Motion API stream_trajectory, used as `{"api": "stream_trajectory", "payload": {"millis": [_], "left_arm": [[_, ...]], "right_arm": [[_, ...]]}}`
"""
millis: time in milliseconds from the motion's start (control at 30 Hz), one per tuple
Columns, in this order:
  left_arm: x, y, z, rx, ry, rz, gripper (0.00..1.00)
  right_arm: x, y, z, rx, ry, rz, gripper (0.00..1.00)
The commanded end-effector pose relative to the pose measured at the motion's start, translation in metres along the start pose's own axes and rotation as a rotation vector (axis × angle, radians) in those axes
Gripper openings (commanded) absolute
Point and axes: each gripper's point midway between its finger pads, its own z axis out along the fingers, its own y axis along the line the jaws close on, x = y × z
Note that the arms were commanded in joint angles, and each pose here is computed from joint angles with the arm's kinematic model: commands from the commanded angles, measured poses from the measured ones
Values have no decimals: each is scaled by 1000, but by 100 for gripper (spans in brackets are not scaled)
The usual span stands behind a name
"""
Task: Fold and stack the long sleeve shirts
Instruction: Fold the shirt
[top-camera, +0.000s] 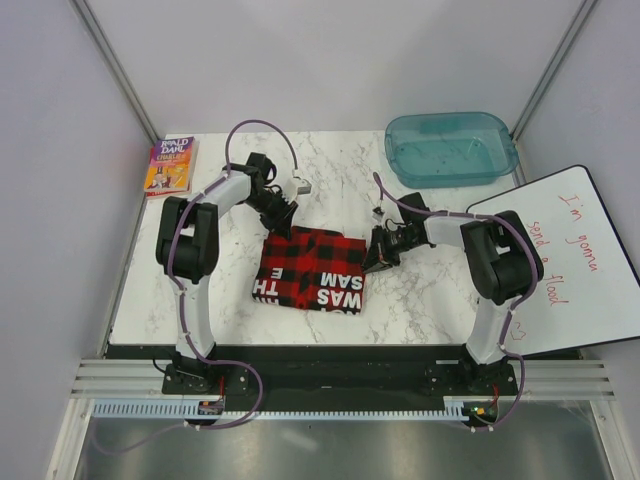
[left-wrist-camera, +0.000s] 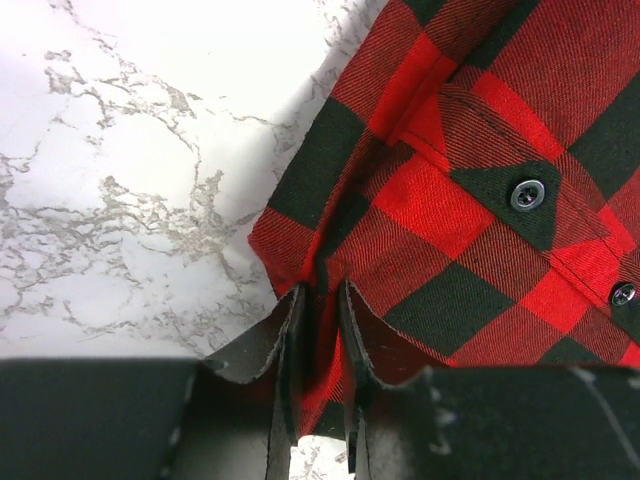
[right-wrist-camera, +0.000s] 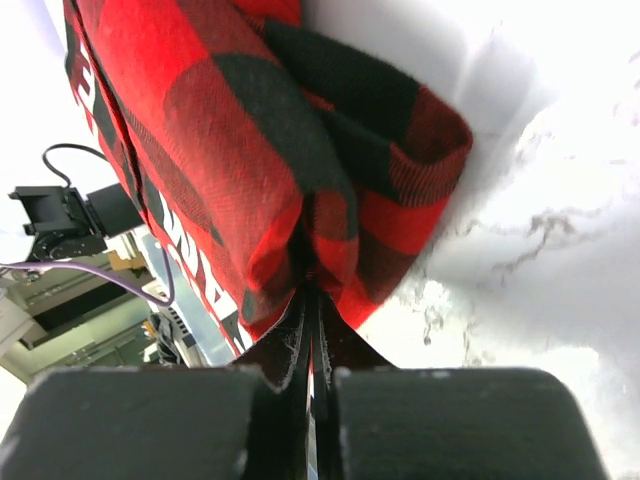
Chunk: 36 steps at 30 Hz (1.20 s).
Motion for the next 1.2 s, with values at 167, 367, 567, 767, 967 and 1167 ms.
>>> {"api": "stream_trajectory", "payload": {"millis": [167, 367, 567, 767, 967, 1167], "left_arm": [[-14, 6, -22, -56, -44, 0, 22], [-15, 8, -23, -67, -44, 2, 14], [-18, 14, -26, -85, -54, 0, 7], [-21, 19, -24, -100, -57, -15, 8], [-22, -3, -36, -57, -73, -1, 6], [-44, -38, -63, -12, -147, 51, 4]], "right_arm": [[-3, 4, -28, 92, -13, -78, 0], [1, -9, -28, 141, 8, -88, 0], [-8, -25, -21, 189, 14, -95, 0], [-41, -11, -10, 168, -34, -153, 0], [-67, -9, -28, 238, -42, -276, 10], [-78, 6, -47, 257, -50, -415, 6]]}}
